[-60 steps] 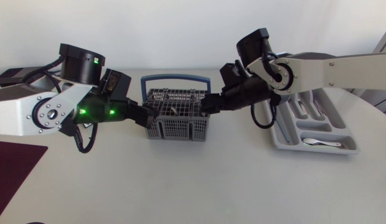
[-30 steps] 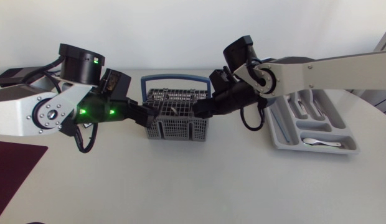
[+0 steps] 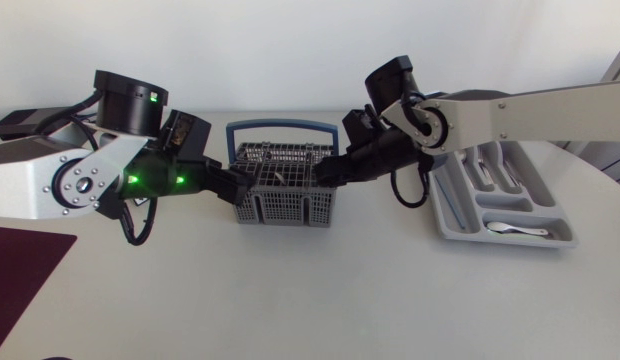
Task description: Transfer all utensils from the basket to the drawer tray.
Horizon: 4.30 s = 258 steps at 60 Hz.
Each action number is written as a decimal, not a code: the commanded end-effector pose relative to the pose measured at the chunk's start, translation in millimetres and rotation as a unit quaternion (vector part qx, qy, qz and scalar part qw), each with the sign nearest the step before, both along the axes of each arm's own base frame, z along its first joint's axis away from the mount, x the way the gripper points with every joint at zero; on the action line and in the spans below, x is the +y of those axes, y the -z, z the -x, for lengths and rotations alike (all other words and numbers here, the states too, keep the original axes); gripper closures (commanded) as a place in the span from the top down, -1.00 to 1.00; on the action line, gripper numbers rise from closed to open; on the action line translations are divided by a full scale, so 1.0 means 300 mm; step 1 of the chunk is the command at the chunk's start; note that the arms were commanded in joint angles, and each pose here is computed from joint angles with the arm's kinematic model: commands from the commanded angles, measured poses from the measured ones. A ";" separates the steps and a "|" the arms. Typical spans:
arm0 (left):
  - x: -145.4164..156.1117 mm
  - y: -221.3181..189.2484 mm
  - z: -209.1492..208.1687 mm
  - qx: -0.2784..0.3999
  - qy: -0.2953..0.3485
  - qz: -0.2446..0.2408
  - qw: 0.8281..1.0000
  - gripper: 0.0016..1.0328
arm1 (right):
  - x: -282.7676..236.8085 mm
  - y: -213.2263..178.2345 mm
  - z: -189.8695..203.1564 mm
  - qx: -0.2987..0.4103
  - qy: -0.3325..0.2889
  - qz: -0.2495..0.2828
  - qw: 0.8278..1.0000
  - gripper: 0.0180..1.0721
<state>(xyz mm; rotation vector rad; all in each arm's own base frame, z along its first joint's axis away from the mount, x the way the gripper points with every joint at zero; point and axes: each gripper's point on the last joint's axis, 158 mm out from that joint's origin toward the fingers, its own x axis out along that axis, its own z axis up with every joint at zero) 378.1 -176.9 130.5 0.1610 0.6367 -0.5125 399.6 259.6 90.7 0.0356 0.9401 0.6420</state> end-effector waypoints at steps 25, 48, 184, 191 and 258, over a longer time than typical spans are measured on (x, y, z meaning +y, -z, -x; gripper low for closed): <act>-0.006 0.042 0.012 0.007 0.010 -0.007 1.000 0.88 | 0.014 0.004 -0.035 0.000 0.004 0.001 1.000 -0.20; -0.010 0.056 0.018 0.007 0.012 -0.006 1.000 0.88 | 0.012 0.028 -0.049 -0.002 0.010 0.005 1.000 -0.63; -0.051 0.094 0.041 0.015 0.031 -0.012 0.999 0.89 | 0.013 -0.100 0.037 0.001 -0.022 -0.030 0.999 -0.77; -0.051 0.094 0.041 0.015 0.031 -0.012 0.999 0.89 | 0.003 -0.077 0.042 0.005 -0.019 -0.024 1.000 -0.16; -0.067 0.120 0.047 0.017 0.037 -0.012 0.999 0.89 | 0.010 0.011 0.065 0.018 -0.019 0.001 1.000 -0.21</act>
